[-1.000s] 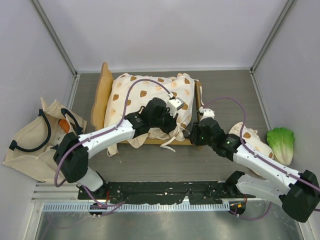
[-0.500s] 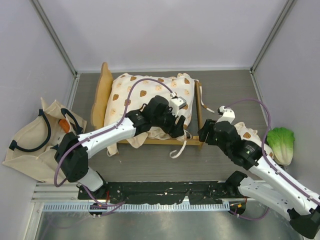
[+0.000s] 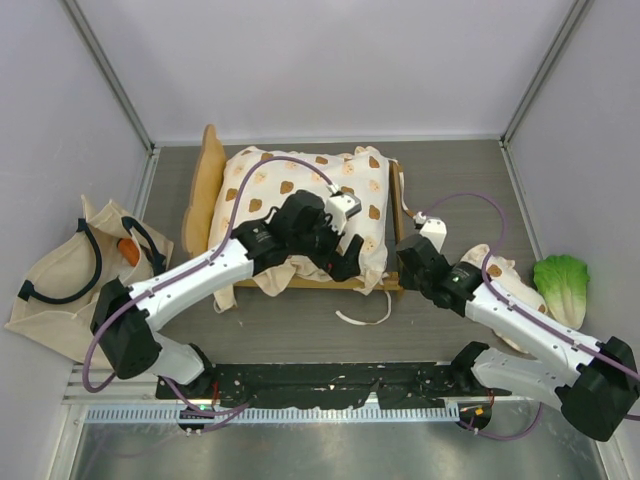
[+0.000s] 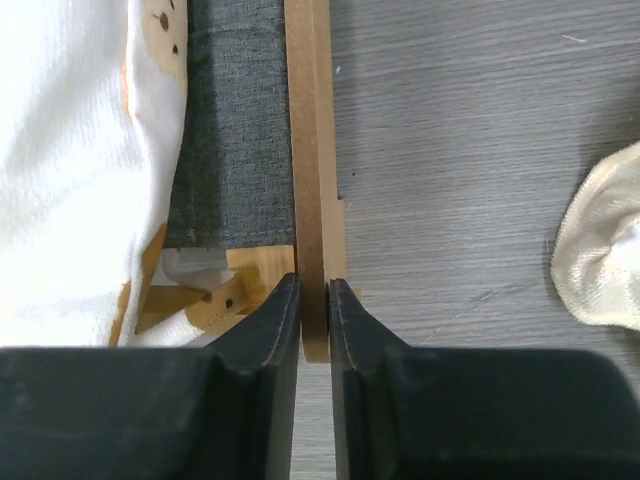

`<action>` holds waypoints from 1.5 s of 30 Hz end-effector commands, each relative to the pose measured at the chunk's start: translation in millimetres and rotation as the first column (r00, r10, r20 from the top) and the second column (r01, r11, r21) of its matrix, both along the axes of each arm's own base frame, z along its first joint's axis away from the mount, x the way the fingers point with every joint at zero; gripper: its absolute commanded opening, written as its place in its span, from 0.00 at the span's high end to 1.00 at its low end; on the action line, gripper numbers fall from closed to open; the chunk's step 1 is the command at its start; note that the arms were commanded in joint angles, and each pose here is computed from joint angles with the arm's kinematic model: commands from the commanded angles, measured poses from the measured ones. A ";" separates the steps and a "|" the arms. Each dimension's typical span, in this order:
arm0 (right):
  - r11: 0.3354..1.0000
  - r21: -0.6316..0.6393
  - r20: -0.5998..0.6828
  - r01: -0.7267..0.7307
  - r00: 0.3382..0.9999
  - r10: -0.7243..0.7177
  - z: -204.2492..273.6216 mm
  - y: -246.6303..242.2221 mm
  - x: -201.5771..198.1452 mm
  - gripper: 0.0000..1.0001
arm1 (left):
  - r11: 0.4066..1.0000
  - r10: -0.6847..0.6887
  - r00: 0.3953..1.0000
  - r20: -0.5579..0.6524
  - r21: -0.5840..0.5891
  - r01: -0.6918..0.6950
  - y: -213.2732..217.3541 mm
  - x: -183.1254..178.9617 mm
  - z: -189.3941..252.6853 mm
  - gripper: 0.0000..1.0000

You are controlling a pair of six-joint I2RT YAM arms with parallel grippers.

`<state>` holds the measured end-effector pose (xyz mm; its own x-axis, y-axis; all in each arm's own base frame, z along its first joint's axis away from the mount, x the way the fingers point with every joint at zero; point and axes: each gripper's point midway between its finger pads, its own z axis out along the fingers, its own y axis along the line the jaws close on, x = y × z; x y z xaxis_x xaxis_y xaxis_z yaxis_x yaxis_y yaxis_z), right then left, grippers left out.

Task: Set up the pet bed

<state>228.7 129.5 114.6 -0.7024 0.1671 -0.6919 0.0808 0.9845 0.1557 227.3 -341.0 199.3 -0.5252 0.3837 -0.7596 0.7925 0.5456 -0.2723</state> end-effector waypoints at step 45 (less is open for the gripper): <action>0.980 0.131 -0.035 -0.152 0.987 0.158 -70.4 4.7 20.4 0.62 | 0.916 0.342 0.937 0.065 -0.247 -0.317 27.0 -7.0 4.6 0.00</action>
<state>222.4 118.9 30.3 -0.8156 0.1639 -0.5549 0.0113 0.9634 0.2680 216.9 -310.6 191.6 -0.5283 0.0680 -0.8463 0.6131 0.7201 -0.3249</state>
